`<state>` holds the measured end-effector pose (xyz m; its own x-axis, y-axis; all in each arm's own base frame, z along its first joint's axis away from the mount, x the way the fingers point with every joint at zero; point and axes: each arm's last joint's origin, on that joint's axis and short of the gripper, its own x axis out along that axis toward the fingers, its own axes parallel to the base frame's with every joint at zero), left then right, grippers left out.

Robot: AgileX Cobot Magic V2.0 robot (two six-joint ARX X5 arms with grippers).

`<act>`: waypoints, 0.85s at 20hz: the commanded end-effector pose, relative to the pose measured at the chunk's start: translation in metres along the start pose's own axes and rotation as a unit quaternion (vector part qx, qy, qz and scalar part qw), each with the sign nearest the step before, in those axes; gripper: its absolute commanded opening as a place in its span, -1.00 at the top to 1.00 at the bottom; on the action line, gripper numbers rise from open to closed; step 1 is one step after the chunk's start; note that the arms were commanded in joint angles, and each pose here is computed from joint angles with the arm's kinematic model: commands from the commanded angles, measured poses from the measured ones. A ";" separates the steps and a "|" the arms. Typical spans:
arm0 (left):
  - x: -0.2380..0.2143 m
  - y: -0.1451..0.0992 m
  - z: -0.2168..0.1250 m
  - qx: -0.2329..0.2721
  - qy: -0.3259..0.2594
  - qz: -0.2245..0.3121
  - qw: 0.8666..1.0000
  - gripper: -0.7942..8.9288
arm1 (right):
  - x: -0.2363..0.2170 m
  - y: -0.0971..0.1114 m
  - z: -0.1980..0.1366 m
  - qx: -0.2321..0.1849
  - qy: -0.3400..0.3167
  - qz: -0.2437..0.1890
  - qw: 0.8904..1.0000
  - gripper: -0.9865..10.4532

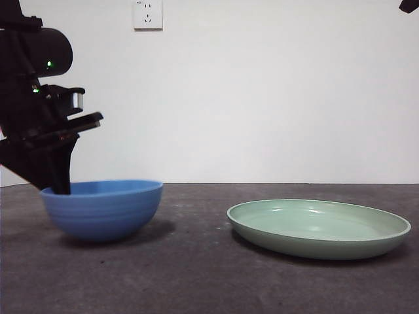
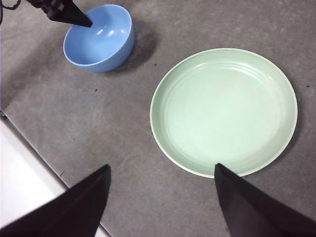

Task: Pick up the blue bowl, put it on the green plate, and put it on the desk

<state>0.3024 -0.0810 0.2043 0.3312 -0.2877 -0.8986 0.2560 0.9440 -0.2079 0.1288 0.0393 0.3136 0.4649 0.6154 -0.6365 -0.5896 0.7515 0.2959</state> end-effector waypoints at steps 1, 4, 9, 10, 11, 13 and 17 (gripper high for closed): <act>-0.023 -0.014 0.009 0.004 -0.045 -0.015 0.999 0.81 | -0.002 0.001 0.005 -0.005 -0.007 0.000 1.000 0.24; -0.048 -0.039 0.016 0.027 -0.084 -0.037 0.995 0.80 | -0.002 0.001 0.005 -0.006 -0.008 0.000 1.000 0.24; -0.068 -0.095 0.031 0.093 -0.114 -0.078 0.986 0.80 | -0.002 0.001 0.005 -0.003 -0.008 0.000 1.000 0.24; -0.067 -0.104 0.034 0.098 -0.117 -0.083 0.985 0.80 | -0.002 0.001 0.005 0.000 -0.008 0.000 1.000 0.24; -0.062 -0.113 0.038 0.106 -0.114 -0.088 0.984 0.80 | -0.002 0.001 0.005 0.002 -0.008 0.000 1.000 0.24; -0.049 -0.129 0.045 0.121 -0.101 -0.096 0.983 0.80 | -0.002 0.001 0.005 0.003 -0.008 0.000 1.000 0.24; -0.016 -0.159 0.056 0.138 -0.074 -0.108 0.982 0.80 | -0.002 0.001 0.005 0.003 -0.008 0.000 1.000 0.24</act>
<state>0.3032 -0.2264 0.2713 0.3571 -0.4997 -0.7892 0.5595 0.7910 -0.2477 0.1289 0.0394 0.3138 0.4663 0.6159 -0.6350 -0.5844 0.7534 0.3015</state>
